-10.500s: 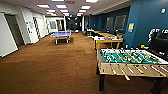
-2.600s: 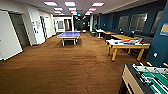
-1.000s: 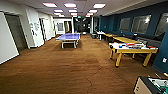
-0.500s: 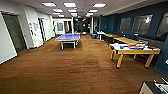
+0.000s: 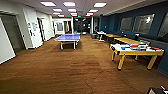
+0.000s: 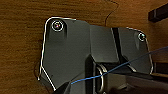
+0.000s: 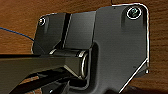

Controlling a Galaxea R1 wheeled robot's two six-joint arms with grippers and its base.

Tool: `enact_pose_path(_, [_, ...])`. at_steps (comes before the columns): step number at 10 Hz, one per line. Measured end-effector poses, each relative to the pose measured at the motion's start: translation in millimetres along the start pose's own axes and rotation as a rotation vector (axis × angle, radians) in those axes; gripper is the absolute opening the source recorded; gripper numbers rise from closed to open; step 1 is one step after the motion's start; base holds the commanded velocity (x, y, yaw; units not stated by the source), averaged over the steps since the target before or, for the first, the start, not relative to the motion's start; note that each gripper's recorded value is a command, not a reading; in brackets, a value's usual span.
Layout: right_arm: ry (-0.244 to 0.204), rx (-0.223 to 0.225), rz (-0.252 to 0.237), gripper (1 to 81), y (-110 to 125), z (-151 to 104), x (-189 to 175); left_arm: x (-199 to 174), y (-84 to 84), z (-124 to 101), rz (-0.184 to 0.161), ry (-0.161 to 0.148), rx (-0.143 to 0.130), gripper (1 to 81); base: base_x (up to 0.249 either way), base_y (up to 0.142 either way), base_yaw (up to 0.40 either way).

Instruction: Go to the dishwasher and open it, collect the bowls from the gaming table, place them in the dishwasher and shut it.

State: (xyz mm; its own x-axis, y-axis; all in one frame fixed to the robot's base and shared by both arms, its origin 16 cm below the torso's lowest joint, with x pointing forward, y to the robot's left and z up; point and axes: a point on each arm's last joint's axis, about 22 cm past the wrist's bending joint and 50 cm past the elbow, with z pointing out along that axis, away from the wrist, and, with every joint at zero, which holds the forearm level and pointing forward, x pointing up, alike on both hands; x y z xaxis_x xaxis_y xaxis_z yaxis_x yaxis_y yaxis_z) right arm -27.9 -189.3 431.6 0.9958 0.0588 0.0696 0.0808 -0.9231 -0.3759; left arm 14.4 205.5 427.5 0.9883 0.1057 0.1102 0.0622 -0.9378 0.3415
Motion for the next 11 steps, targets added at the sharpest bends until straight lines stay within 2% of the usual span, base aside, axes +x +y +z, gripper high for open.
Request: enact_pose_path(11, [0.001, 0.008, 0.001, 81.1, -6.2, 2.1, 0.1, -0.1, 2.2, 0.6, 0.0, 0.0, -0.003, 81.1, 0.224, 0.0, 0.0])
